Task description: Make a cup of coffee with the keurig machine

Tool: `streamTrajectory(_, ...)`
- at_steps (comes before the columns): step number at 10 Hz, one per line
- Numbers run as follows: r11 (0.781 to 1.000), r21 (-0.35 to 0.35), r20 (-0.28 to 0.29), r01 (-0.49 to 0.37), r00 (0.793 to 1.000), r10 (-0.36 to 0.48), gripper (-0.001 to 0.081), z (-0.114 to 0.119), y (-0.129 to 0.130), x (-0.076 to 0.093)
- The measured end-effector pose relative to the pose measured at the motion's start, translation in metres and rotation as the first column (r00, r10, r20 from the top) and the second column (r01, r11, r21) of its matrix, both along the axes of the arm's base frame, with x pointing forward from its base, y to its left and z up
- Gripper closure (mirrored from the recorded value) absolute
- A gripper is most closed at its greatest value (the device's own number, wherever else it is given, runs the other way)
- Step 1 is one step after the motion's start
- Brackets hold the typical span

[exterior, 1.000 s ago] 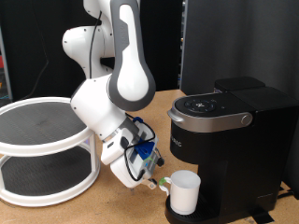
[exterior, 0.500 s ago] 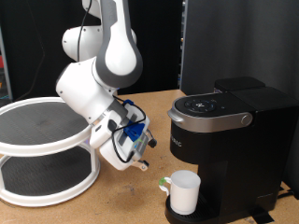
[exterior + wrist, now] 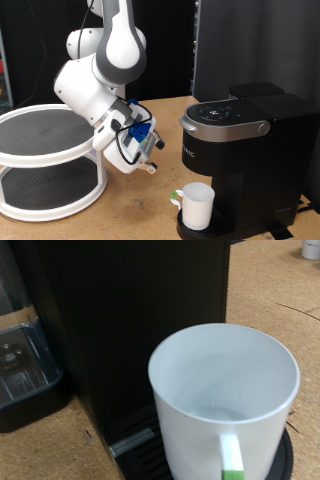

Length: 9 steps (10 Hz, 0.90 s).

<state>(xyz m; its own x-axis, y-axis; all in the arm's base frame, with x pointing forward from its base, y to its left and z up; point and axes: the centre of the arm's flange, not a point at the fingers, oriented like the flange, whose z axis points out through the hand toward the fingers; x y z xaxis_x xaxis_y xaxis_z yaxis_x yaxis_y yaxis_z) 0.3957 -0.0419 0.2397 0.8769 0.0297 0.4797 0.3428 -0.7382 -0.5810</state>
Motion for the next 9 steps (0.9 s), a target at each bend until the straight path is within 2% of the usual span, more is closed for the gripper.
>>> streamTrajectory(2, 0.998, 0.062, 0.007, -0.032, 0.999, 0.032, -0.0002, 0.005, -0.005, -0.003)
streamTrajectory(5, 0.987, 0.155, 0.031, -0.044, 0.999, 0.04, -0.0002, 0.036, -0.015, -0.006)
streamTrajectory(7, 0.982, 0.186, 0.022, -0.029, 0.999, 0.025, -0.0002, 0.057, -0.018, -0.011)
streamTrajectory(9, 0.982, 0.186, 0.025, -0.035, 0.999, 0.031, -0.0002, 0.056, -0.017, -0.012)
